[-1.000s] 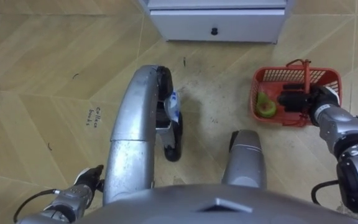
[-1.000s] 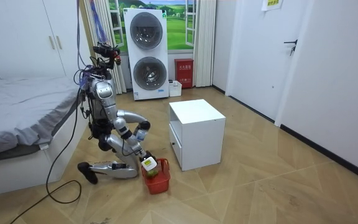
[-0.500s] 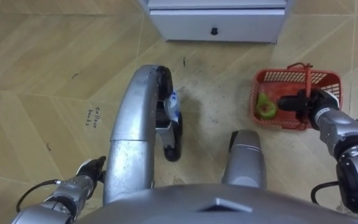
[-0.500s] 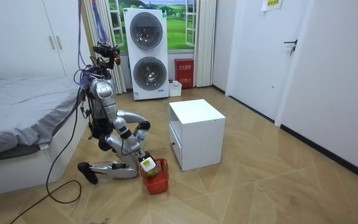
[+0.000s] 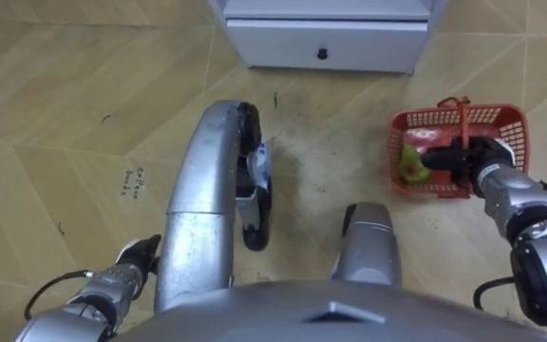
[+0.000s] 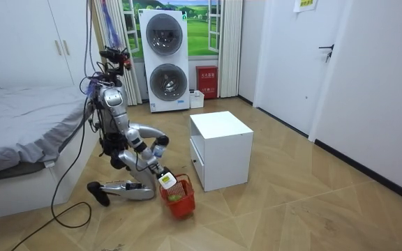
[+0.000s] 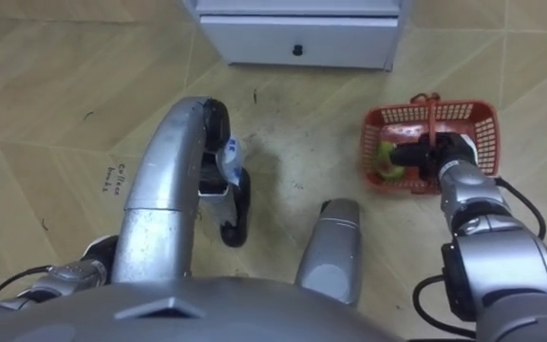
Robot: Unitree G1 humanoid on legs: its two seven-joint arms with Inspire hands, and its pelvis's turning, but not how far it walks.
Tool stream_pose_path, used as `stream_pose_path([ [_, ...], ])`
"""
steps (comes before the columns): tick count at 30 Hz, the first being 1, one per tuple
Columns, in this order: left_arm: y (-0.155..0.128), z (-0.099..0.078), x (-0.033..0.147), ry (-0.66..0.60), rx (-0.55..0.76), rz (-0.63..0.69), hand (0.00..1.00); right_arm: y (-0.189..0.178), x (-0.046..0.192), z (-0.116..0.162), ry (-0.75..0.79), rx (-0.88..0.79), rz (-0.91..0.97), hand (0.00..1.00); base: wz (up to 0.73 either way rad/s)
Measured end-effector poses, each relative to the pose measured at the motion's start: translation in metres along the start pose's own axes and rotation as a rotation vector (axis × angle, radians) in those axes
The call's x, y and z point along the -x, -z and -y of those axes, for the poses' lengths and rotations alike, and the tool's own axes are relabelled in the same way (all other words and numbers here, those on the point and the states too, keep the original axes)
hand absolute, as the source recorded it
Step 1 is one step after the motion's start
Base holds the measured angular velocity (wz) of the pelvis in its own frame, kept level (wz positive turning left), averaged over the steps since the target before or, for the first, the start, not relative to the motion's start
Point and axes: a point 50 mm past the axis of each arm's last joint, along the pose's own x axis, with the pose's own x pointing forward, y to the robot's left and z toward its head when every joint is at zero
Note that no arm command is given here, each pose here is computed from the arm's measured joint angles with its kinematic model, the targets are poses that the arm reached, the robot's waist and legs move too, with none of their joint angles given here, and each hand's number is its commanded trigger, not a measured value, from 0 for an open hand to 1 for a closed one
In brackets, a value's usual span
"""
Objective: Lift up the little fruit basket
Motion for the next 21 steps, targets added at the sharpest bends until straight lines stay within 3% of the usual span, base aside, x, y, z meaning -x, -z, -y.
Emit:
stream_pose_path([
  [9,-0.017,-0.010,-0.001,-0.029,0.026,0.052,0.00,-0.034,0.001,-0.006,-0.033,0.010,0.139,1.00,-0.01],
  [14,-0.034,-0.024,0.000,-0.072,0.052,0.091,0.00,-0.044,0.003,-0.017,-0.073,0.012,0.178,1.00,-0.11],
  [19,-0.033,-0.029,0.001,-0.119,0.084,0.087,0.00,-0.053,0.006,-0.031,-0.122,0.026,0.208,1.00,-0.50],
  [21,-0.014,-0.029,0.003,-0.127,0.101,0.041,0.00,-0.056,0.007,-0.043,-0.147,0.026,0.219,1.00,-0.71],
])
